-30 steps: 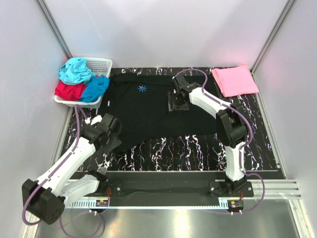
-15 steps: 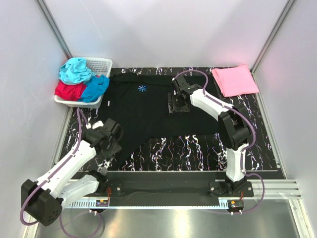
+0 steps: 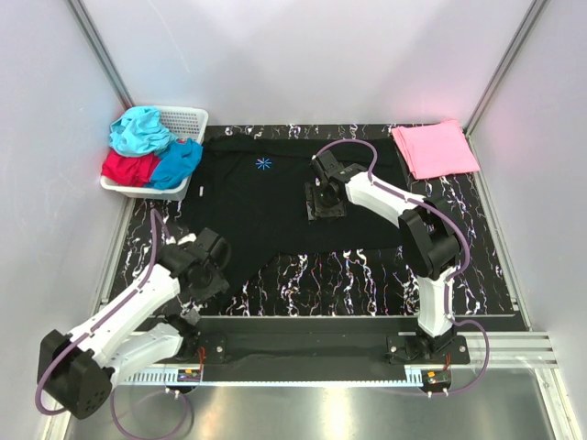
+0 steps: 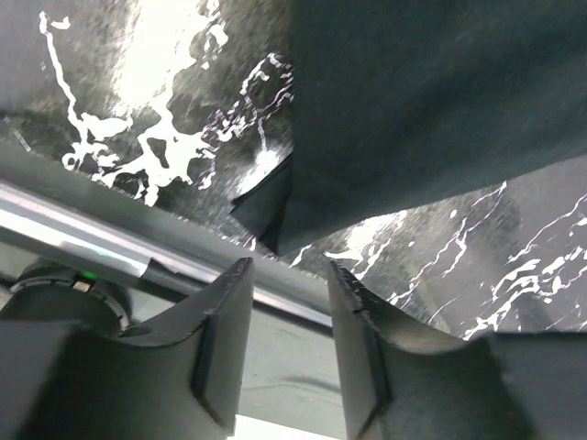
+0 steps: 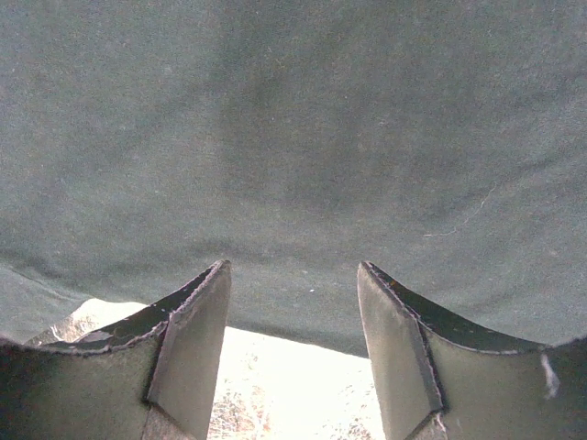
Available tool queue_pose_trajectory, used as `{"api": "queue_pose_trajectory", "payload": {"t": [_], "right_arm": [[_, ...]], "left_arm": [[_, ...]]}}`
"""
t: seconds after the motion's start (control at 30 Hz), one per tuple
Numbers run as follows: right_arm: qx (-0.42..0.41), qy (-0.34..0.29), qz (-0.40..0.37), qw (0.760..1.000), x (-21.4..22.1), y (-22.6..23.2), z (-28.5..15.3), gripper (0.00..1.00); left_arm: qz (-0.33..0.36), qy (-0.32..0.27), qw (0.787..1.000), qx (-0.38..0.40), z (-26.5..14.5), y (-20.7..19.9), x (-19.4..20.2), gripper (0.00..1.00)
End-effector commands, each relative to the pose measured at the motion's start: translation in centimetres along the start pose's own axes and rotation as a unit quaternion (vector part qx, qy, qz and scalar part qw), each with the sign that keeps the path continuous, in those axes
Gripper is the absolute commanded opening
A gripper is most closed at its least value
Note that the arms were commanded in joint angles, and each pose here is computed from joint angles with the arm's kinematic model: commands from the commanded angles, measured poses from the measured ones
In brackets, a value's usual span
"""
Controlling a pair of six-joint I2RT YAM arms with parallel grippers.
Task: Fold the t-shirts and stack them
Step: Flatten the tshirt out
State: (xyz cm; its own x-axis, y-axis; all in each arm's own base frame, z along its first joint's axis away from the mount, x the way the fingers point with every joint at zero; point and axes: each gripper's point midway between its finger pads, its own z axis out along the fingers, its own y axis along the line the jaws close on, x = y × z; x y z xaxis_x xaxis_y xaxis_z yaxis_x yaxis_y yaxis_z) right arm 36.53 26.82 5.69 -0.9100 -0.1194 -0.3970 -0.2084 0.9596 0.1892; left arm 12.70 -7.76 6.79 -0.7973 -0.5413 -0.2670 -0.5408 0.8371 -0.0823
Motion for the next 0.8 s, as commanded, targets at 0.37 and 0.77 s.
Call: {"api": "queue_pose_trajectory", "payload": {"t": [0.37, 0.77], "right_arm": [[-0.017, -0.041, 0.003, 0.999, -2.0, 1.2, -2.2, 0.64], [-0.02, -0.046, 0.0, 0.999, -2.1, 1.5, -2.7, 0.64]], "left_arm": [[0.028, 0.026, 0.999, -0.005, 0.0, 1.3, 1.9, 0.54], [0.042, 0.041, 0.998, 0.015, 2.7, -1.2, 2.3, 0.54]]}}
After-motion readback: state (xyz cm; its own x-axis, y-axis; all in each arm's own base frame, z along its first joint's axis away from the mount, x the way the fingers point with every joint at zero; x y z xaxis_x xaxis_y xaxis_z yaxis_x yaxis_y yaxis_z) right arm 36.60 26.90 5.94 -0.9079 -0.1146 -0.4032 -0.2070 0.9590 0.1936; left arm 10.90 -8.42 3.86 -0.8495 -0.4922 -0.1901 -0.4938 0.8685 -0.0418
